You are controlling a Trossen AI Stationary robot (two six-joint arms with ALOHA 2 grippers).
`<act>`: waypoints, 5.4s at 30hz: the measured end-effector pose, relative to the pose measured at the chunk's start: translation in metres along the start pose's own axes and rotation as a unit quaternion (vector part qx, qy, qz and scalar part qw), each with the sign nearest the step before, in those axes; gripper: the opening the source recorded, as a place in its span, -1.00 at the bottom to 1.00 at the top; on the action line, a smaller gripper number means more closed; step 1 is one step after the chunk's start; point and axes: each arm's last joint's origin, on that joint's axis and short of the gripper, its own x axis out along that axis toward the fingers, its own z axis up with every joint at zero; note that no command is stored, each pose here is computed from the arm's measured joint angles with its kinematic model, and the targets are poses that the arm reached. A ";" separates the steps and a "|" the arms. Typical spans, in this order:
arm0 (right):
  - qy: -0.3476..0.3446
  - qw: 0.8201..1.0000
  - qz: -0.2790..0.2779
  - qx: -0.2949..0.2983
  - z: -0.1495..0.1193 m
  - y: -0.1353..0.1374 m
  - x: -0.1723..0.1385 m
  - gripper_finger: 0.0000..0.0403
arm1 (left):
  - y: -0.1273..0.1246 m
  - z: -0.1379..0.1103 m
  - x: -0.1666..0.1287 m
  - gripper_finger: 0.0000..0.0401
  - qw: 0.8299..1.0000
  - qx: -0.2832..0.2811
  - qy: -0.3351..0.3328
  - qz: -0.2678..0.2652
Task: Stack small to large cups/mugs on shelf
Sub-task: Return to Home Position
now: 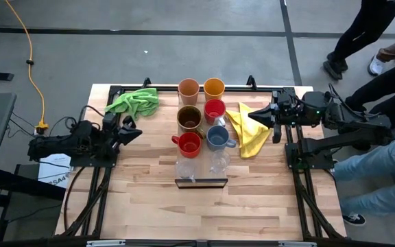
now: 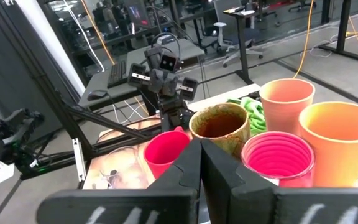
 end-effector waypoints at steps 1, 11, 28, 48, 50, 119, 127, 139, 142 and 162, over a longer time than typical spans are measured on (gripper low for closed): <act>0.000 1.000 0.000 0.002 0.000 0.000 0.000 -1.00 | 0.000 0.000 0.000 -1.00 1.000 0.002 0.000 0.000; 0.001 1.000 0.000 0.003 0.000 0.000 0.000 -1.00 | 0.011 -0.017 -0.001 -1.00 0.999 0.002 0.041 0.029; 0.003 1.000 -0.001 0.003 -0.001 0.000 0.000 -1.00 | 0.026 -0.041 -0.004 -1.00 0.987 0.004 0.138 0.080; 0.005 0.999 0.010 0.031 -0.001 0.003 -0.009 -1.00 | 0.027 -0.042 -0.003 -1.00 0.986 0.004 0.140 0.086; -0.001 1.000 0.020 0.015 -0.001 0.006 -0.011 -1.00 | 0.027 -0.042 -0.003 -1.00 0.986 0.004 0.140 0.086; -0.149 0.987 0.005 0.054 -0.198 -0.065 -0.024 -1.00 | 0.027 -0.042 -0.003 -1.00 0.986 0.003 0.140 0.087; -0.116 0.993 -0.014 0.030 -0.207 -0.067 -0.029 -1.00 | 0.027 -0.042 -0.003 -1.00 0.986 0.003 0.140 0.087; -0.065 0.997 -0.049 0.018 -0.218 -0.071 -0.028 -1.00 | 0.027 -0.042 -0.003 -1.00 0.986 0.003 0.140 0.087; -0.066 0.997 -0.050 0.011 -0.218 -0.071 -0.028 -1.00 | 0.027 -0.042 -0.003 -1.00 0.986 0.003 0.140 0.087; -0.064 0.996 -0.047 0.032 -0.218 -0.071 -0.028 -1.00 | 0.027 -0.042 -0.003 -1.00 0.986 0.003 0.140 0.087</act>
